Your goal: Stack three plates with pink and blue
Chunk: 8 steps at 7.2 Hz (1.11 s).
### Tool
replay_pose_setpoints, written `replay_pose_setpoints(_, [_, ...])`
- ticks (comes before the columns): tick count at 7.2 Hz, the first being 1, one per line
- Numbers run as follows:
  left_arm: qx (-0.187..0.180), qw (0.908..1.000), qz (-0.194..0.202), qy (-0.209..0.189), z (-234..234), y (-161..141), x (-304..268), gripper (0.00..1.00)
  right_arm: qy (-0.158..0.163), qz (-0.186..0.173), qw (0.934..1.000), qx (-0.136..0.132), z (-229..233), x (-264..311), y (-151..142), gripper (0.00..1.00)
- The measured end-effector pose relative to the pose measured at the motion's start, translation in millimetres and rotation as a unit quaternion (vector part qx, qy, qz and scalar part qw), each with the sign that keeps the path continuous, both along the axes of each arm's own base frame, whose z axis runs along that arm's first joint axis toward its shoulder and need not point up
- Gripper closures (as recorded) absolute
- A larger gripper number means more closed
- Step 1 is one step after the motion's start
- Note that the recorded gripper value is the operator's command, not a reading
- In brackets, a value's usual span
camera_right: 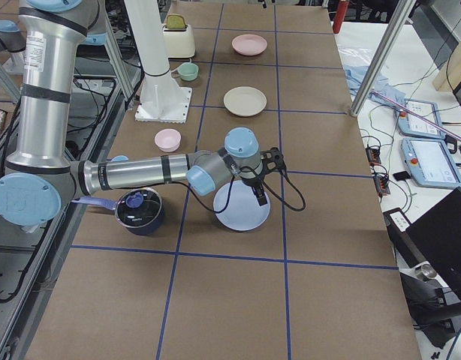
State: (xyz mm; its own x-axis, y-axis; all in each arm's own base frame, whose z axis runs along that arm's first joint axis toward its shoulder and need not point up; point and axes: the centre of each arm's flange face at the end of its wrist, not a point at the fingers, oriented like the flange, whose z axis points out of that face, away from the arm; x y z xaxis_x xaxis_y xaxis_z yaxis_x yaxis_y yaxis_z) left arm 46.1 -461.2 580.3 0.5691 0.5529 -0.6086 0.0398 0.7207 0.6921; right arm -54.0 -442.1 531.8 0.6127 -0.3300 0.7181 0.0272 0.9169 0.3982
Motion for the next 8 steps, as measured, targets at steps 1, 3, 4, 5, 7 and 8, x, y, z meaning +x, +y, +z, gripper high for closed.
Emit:
replay_pose_setpoints(1, [-0.032,0.9992,-0.018,0.016,22,23,29,0.00,-0.005,0.002,1.0000,-0.004,-1,-5,1,0.00])
replay_pose_setpoints(3, [-0.078,0.9941,-0.072,0.020,67,53,86,0.01,-0.007,0.003,1.0000,-0.005,-2,-7,1,0.00])
replay_pose_setpoints(4, [-0.088,0.9919,-0.091,0.015,89,61,102,0.02,-0.008,0.003,1.0000,-0.005,-2,-7,2,0.00])
replay_pose_setpoints(5, [-0.097,0.9903,-0.100,0.012,103,67,113,0.19,-0.008,0.002,1.0000,-0.005,-3,-7,2,0.00])
replay_pose_setpoints(7, [-0.101,0.9897,-0.101,0.003,116,76,131,0.98,-0.008,0.002,1.0000,-0.005,-3,-7,2,0.00])
replay_pose_setpoints(8, [-0.101,0.9902,-0.096,0.001,118,79,137,1.00,-0.008,0.002,1.0000,-0.005,-3,-7,2,0.00])
